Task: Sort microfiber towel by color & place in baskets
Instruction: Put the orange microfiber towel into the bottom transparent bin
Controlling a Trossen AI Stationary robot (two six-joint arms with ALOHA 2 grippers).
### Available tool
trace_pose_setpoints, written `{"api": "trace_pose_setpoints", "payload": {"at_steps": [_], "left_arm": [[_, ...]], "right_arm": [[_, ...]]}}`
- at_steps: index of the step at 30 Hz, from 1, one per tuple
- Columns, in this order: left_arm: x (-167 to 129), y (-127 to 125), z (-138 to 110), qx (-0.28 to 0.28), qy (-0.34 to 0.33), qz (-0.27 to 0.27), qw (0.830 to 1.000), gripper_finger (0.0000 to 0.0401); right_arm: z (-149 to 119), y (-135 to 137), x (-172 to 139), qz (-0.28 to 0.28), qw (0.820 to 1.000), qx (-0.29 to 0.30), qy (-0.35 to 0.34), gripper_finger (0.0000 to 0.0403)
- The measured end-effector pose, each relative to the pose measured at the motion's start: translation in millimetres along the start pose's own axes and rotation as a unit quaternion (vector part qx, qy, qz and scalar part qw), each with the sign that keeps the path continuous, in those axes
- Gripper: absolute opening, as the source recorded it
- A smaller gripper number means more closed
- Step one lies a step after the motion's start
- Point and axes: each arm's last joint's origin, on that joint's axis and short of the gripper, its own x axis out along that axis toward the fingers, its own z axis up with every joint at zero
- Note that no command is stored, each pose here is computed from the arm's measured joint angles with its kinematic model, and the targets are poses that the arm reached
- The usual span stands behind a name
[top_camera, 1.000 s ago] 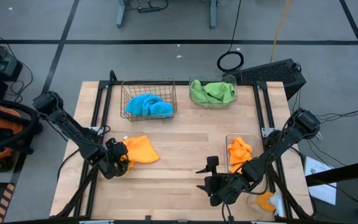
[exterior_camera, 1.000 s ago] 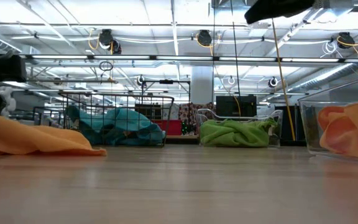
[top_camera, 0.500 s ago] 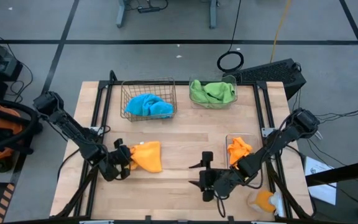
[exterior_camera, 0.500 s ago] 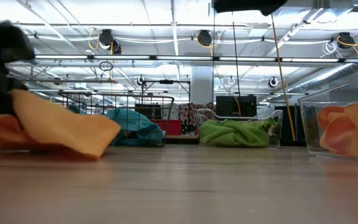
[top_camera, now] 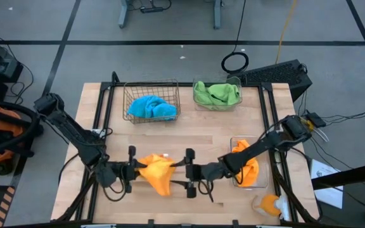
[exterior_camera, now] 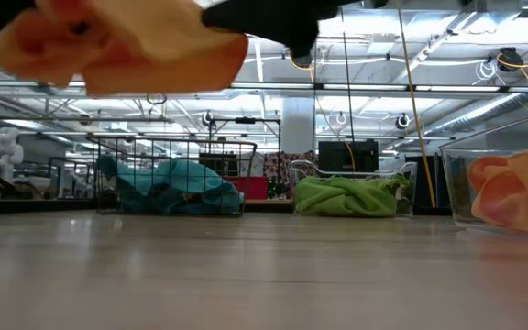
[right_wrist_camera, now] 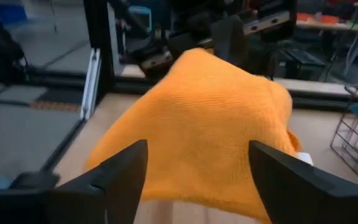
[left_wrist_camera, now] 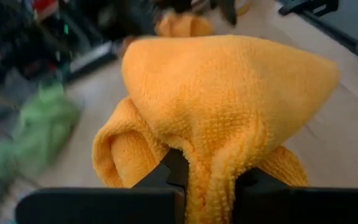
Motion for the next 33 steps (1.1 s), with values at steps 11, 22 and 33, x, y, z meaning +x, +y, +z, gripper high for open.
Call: {"api": "trace_pose_setpoints", "payload": {"at_steps": [11,22,33], "left_arm": [[1.1,7.0,23.9,0.095,-0.064,0.023,0.993,0.0039],[10.2,26.5,43.5,0.124,-0.159,0.019,0.979,0.0039],[18.1,37.9,44.5,0.115,-0.178,-0.001,0.977,0.0039]], "right_arm": [[13.0,-17.5,8.9,-0.016,0.996,0.010,-0.083,0.0359],[21.0,-30.2,11.4,-0.027,0.992,0.036,-0.121,0.0375],[24.5,-43.1,15.7,0.047,0.985,0.098,-0.134,0.0375]]}}
